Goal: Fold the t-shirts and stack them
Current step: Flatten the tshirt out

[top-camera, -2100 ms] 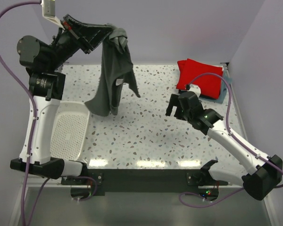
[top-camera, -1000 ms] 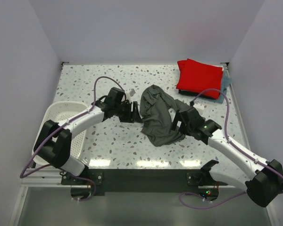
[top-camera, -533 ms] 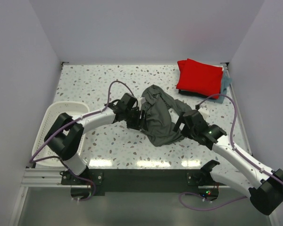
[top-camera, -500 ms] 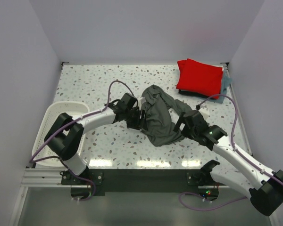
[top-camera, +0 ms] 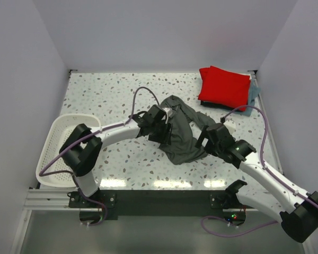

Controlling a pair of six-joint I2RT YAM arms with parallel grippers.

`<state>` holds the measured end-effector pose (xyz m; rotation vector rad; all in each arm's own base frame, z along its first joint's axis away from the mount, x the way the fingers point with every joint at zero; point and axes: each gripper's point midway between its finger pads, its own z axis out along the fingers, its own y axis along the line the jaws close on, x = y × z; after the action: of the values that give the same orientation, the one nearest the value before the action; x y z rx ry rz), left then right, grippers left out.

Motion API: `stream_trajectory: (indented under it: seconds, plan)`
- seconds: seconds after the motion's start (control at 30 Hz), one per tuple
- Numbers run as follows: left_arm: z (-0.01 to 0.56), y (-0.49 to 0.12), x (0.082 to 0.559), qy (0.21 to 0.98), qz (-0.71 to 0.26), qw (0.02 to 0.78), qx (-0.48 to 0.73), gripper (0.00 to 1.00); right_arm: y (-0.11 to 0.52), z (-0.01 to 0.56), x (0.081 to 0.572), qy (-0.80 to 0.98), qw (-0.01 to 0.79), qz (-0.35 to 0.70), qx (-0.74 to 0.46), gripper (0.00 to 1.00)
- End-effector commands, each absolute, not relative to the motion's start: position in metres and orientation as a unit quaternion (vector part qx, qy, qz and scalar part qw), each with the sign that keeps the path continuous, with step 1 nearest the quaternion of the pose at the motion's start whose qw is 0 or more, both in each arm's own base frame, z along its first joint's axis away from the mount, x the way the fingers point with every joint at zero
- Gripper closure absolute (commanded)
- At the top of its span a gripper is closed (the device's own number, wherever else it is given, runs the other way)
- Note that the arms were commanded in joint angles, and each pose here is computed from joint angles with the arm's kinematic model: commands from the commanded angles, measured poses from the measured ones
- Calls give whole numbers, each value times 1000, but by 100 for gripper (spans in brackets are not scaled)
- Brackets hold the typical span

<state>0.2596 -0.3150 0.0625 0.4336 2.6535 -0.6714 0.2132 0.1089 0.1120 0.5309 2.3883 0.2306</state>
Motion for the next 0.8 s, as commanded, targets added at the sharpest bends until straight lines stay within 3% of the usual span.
stream_trajectory:
  seconds: [0.0, 0.3, 0.77]
  plan:
    - [66, -317, 272, 942, -195, 213, 172, 41, 107, 134, 225, 904, 365, 88, 207, 1]
    - [57, -316, 271, 949, -113, 222, 192, 41, 107, 135, 223, 906, 363, 88, 198, 1]
    - [37, -311, 261, 957, -95, 197, 192, 55, 108, 137, 225, 909, 364, 86, 183, 1]
